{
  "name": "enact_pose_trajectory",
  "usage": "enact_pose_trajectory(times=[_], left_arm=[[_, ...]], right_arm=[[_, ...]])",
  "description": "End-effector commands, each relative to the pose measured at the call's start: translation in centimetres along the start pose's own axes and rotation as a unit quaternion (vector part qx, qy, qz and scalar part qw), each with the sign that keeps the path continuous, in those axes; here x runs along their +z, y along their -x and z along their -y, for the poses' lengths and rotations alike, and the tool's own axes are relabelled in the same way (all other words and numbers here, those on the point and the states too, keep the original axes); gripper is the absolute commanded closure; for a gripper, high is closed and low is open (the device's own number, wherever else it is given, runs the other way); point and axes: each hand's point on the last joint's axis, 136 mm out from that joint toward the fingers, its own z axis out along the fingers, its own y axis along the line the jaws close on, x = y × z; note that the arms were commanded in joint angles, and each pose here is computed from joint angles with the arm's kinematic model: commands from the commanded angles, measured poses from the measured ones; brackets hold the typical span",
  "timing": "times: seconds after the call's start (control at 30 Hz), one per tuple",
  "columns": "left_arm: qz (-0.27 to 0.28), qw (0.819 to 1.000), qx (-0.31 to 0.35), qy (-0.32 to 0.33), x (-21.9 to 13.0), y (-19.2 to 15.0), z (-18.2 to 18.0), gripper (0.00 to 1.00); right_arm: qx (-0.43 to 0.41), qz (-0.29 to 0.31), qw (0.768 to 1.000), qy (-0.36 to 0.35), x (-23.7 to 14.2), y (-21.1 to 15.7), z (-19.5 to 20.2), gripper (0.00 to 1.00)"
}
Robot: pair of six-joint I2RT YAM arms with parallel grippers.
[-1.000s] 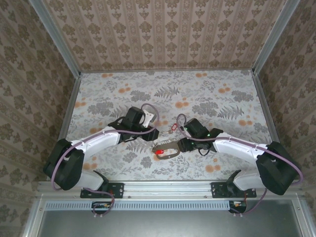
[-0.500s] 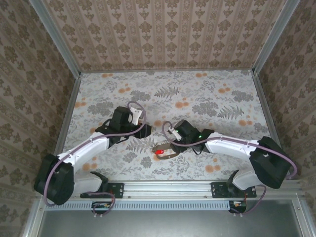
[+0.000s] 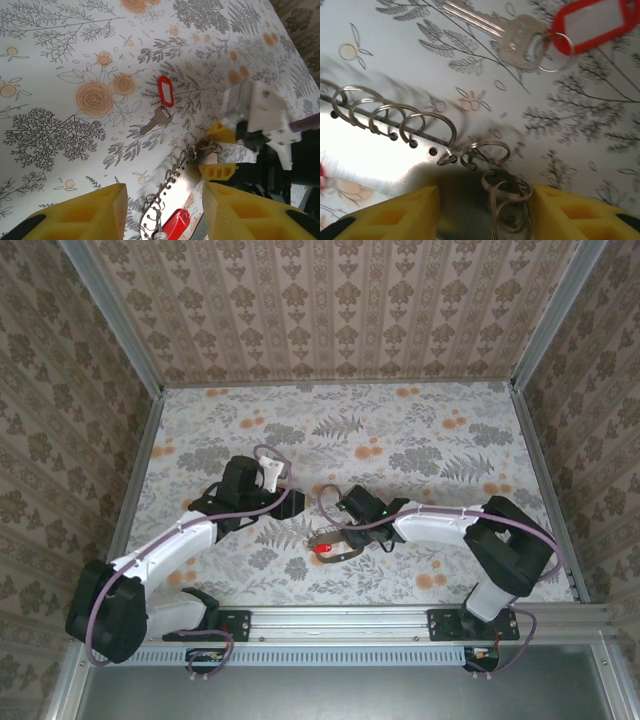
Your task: Put the keys on the keyring
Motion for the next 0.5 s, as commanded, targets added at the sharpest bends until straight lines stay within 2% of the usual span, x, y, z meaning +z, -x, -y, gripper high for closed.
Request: enact_pose_trajectory(times=[0.0, 0.3, 0.47], left_arm=[[0.012, 1.0, 0.0, -0.004, -0.5, 0.2, 0.2, 0.56], [0.029, 0.999, 0.002, 0.026, -1.7, 0.4, -0.6, 0.56], [0.031, 0.999, -0.005, 0.036, -1.9, 0.2, -1.1, 0.56]], right_arm=[[-0.004, -0.024, 0.999, 0.03, 0.3, 0.0, -2.2, 0.53], [-0.026, -0.014, 0.993, 0.116, -0.5, 1.2, -8.6, 0.57], [-0.029, 0.0, 0.995, 0.097, -2.5, 0.6, -7.6, 0.56]])
